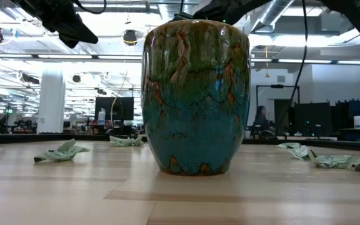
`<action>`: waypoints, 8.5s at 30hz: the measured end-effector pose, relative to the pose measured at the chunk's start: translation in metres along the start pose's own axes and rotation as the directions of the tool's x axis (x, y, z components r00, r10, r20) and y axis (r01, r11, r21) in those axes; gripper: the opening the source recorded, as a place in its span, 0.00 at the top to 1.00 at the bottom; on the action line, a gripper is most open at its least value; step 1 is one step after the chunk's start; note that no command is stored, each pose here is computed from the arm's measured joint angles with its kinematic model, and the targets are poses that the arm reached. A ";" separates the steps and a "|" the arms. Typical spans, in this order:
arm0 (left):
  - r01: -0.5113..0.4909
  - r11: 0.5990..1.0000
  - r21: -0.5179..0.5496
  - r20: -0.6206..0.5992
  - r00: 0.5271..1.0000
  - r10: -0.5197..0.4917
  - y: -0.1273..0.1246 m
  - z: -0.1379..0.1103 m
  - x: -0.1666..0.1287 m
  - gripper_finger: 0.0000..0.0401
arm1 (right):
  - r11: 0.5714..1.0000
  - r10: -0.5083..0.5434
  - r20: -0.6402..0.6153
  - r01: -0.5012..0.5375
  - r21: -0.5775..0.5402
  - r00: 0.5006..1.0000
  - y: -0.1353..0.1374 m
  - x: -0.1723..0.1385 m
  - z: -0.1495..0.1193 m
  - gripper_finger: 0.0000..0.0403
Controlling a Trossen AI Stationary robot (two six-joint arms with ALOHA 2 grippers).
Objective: Pick and place items into bin
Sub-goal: Put the stevia packet into the top transparent bin
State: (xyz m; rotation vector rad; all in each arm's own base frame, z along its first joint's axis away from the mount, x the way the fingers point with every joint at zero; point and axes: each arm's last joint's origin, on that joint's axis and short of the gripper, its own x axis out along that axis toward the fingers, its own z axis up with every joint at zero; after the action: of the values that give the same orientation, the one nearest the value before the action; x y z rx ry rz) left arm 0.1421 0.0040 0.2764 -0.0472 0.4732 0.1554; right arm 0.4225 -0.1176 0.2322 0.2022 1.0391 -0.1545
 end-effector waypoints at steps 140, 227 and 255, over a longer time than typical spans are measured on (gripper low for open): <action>0.000 1.000 0.000 -0.001 1.000 0.000 0.000 0.000 0.000 1.00 | 0.986 -0.145 0.369 0.167 -0.027 0.918 0.071 -0.099 -0.023 0.99; -0.002 1.000 0.004 -0.024 1.000 0.002 0.000 -0.002 0.000 1.00 | 0.978 0.018 -0.350 0.056 0.199 0.936 0.230 -0.021 -0.215 0.50; -0.002 1.000 0.004 -0.024 1.000 0.002 0.000 -0.002 0.000 1.00 | 0.975 -0.101 -0.343 0.161 0.153 0.934 0.226 -0.009 -0.220 0.59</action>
State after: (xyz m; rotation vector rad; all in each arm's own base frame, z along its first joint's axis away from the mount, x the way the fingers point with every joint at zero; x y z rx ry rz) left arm 0.1410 0.0039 0.2743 -0.0449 0.4971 0.1560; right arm 0.2839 0.1545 0.1529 0.3304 1.3797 -0.3454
